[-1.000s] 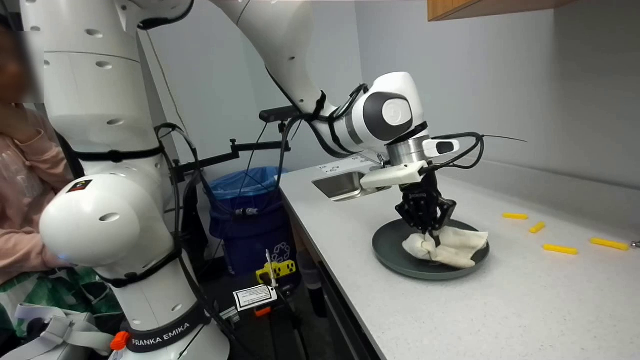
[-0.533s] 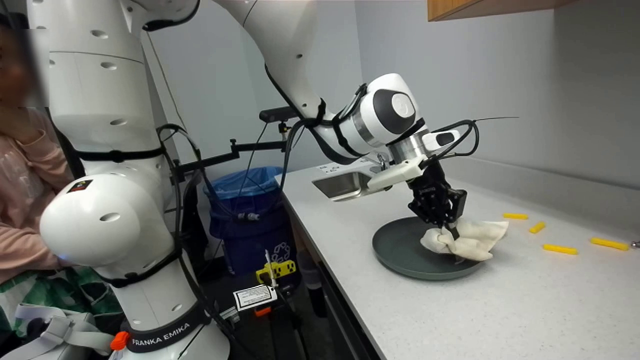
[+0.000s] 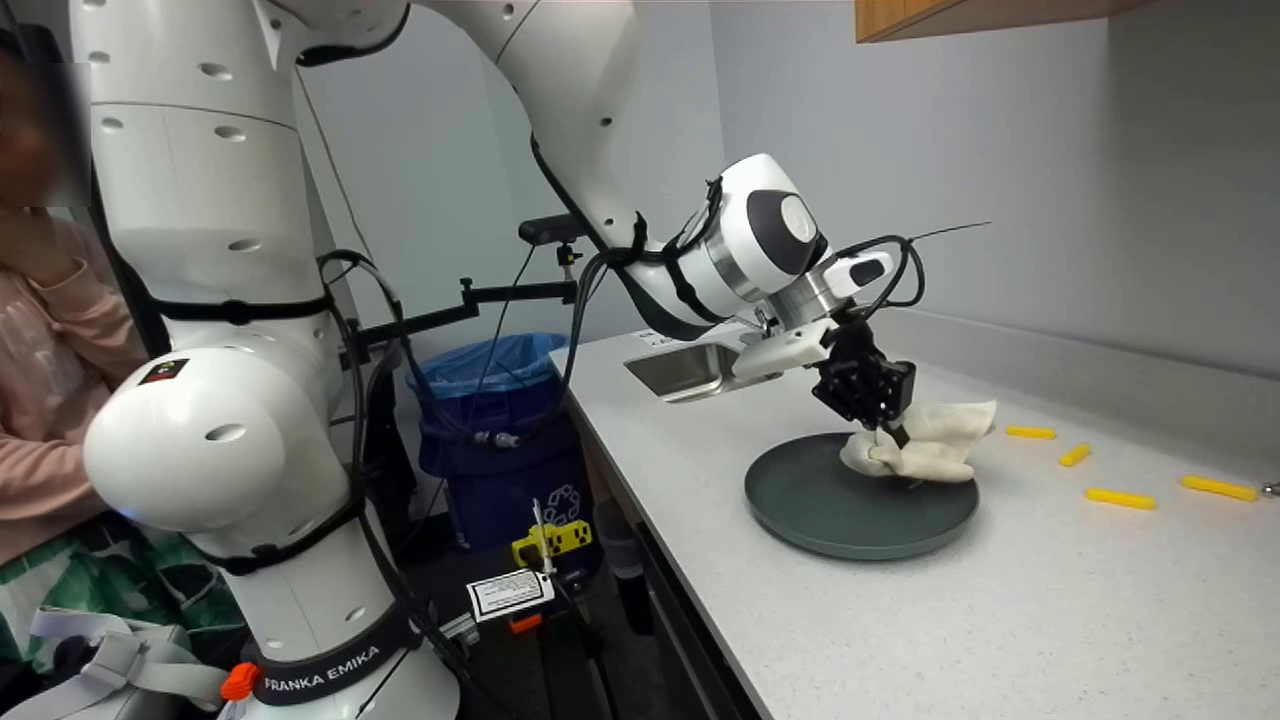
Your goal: Use the towel to wipe the plate
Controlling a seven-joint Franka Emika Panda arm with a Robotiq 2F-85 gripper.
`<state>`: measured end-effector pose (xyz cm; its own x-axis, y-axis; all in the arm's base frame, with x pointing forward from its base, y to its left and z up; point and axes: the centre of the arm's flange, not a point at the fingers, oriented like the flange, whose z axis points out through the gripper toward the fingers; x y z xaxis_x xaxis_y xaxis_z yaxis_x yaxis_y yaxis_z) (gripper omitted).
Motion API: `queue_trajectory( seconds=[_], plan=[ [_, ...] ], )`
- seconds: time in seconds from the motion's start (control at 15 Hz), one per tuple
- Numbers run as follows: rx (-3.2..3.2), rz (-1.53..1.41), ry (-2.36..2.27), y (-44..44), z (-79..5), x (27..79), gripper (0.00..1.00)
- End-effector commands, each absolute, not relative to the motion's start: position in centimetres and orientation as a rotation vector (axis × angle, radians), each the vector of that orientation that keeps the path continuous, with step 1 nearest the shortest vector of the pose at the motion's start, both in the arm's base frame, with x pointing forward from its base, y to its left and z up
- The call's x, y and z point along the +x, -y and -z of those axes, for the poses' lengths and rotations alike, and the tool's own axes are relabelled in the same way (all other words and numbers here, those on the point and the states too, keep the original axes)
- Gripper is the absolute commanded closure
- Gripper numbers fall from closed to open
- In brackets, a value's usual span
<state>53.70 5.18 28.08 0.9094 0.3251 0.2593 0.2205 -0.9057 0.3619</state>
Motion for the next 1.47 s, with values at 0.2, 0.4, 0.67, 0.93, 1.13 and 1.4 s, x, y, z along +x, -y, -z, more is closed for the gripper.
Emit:
queue_trajectory(
  seconds=[0.2, 0.4, 0.67, 0.93, 1.13, 1.4],
  plan=[
    [2.888, -0.716, -0.5, -11.2, -31.1, 54.2, 0.97],
    [2.936, -0.82, -0.6, -15.2, -32.6, 54.0, 0.97],
    [2.982, -0.857, -0.697, -18.8, -32.8, 53.3, 0.97],
    [3.016, -0.821, -0.725, -19.9, -32.2, 52.5, 0.97],
    [3.043, -0.788, -0.737, -19.6, -32.2, 52.4, 0.55],
    [3.046, -0.752, -0.804, -19.2, -32.5, 51.9, 0.23]
  ],
)
